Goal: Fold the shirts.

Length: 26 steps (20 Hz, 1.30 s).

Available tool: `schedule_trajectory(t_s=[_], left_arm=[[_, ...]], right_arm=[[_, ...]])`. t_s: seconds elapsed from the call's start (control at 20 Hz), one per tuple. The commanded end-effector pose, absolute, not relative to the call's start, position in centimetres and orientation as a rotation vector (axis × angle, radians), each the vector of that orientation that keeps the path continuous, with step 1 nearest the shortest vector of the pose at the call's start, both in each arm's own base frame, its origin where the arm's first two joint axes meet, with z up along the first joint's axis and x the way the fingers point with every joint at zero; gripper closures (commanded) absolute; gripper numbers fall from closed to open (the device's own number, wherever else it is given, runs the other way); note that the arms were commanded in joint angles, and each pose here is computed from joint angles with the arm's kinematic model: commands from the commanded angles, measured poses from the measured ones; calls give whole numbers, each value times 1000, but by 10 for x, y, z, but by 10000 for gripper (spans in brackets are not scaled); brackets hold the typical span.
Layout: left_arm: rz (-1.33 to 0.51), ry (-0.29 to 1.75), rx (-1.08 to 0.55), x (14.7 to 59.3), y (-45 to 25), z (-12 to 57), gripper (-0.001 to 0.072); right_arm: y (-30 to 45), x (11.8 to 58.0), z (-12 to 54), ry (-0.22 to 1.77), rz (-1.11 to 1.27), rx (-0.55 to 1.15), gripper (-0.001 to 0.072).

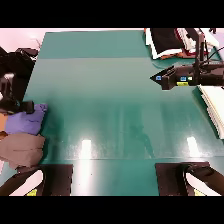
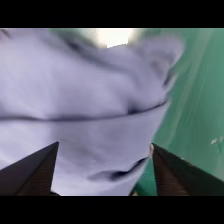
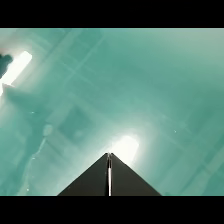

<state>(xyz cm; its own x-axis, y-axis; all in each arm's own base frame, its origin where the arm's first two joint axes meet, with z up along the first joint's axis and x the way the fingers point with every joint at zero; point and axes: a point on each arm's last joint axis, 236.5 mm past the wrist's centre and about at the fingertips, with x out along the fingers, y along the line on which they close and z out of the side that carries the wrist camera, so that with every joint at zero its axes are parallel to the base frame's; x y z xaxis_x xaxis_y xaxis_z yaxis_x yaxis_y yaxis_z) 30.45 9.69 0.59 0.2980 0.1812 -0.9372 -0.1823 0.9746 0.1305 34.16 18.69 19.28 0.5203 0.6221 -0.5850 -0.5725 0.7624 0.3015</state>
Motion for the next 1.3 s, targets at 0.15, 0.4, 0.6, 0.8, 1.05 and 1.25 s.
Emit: schedule_trajectory(t_s=[0.15,0.4,0.6,0.8,1.05,1.25], left_arm=[[273,1294,-25,284,102,-30,657],[258,1080,-10,328,94,94,685],[18,683,62,356,1,261,686],[-320,497,100,338,-117,329,686],[-600,573,172,326,-238,288,685],[-783,674,146,334,-344,220,230]], right_arm=[[187,344,193,725,713,77,697],[184,353,230,607,666,138,697],[184,359,301,454,671,131,697],[184,366,353,343,673,103,697],[190,372,375,330,703,74,697],[196,373,360,410,739,45,697]])
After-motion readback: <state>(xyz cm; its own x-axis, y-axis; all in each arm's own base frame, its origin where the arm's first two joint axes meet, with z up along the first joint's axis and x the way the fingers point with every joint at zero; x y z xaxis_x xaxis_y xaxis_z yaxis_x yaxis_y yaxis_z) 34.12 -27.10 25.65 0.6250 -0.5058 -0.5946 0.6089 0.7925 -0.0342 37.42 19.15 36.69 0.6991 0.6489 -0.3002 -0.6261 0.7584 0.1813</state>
